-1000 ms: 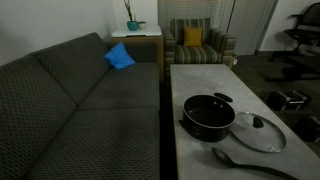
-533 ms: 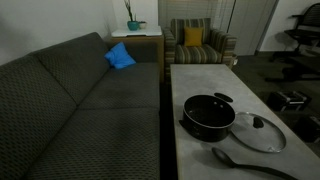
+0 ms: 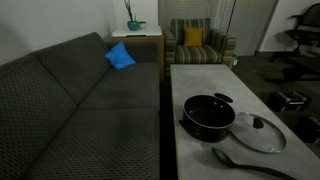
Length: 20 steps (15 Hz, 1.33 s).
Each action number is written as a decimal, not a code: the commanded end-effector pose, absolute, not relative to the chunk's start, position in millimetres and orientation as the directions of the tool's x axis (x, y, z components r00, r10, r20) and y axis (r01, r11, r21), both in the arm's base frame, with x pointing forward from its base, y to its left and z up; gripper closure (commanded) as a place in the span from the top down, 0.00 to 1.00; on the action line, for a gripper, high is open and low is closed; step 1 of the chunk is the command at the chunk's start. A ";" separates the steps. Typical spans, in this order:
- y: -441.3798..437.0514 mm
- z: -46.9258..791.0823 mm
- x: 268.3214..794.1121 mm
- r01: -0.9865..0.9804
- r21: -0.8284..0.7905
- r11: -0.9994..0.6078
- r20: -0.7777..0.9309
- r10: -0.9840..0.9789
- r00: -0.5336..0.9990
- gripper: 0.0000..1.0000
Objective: Pick up the black spoon from the table and put it in the black pot. Pick up the back spoon from the black pot and put it on the table.
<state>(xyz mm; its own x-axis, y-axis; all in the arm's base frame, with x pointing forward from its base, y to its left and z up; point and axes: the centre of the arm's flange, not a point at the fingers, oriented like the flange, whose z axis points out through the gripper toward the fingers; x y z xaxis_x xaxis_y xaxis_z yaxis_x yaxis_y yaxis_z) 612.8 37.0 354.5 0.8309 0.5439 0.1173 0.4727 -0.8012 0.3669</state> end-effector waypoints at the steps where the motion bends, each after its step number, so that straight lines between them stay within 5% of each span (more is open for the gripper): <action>1: 36.7 358.8 612.7 0.470 0.370 -0.801 0.123 0.543 0.830 1.00; 5: 47.6 345.8 624.8 0.546 0.351 -0.761 0.085 0.606 0.791 1.00; 13: 94.2 171.3 637.1 0.821 0.039 -0.570 0.053 0.822 0.568 1.00; 20: 103.5 41.0 618.9 0.844 -0.131 -0.520 -0.022 0.853 0.522 1.00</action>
